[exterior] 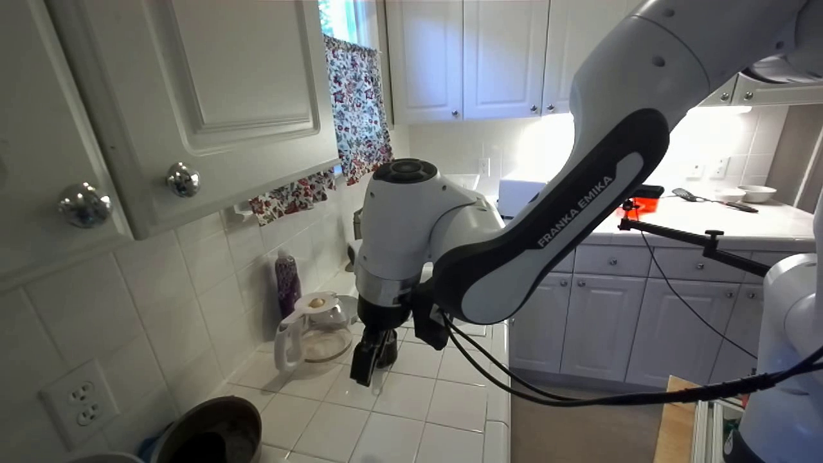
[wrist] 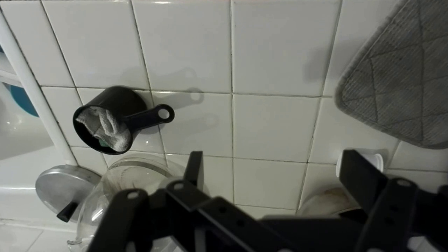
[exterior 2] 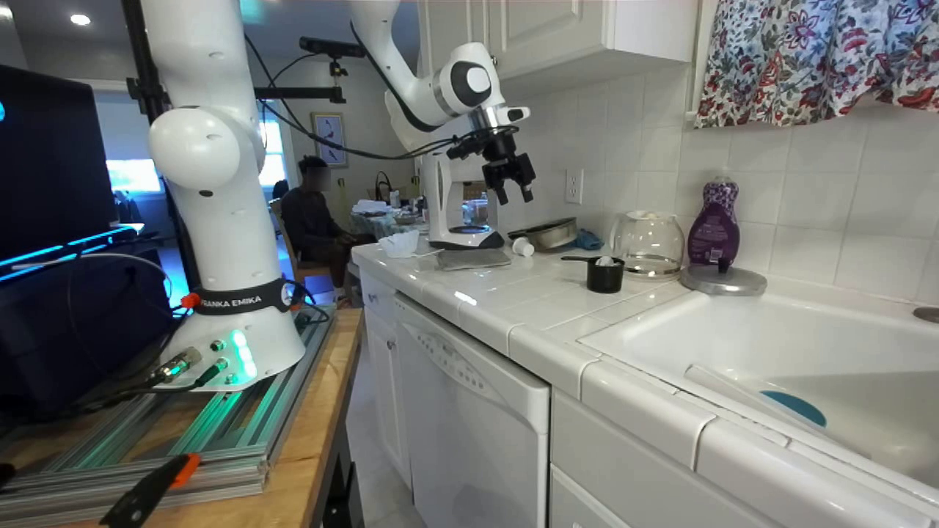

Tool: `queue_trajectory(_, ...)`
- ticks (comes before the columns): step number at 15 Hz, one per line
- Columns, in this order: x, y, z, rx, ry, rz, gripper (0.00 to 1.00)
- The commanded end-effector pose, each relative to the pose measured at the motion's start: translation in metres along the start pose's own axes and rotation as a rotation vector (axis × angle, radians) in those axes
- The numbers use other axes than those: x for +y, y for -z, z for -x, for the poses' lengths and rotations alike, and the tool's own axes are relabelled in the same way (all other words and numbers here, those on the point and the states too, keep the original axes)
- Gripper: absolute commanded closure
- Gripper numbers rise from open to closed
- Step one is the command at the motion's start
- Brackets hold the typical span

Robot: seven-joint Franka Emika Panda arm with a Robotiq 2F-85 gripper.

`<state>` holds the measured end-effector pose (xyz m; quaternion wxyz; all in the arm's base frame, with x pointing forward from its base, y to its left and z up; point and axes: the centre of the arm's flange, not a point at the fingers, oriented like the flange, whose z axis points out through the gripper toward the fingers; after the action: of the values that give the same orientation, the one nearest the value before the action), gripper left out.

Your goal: Stack up the black measuring cups

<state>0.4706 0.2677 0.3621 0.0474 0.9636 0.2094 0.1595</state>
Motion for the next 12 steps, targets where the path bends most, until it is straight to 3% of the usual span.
queue_trajectory(1, 0.000, 0.000, 0.000, 0.000, 0.000, 0.000, 0.00)
queue_trajectory(8, -0.006, -0.025, -0.023, 0.051, 0.010, -0.018, 0.00)
queue_trajectory(12, -0.033, -0.062, -0.069, 0.110, 0.088, -0.051, 0.00)
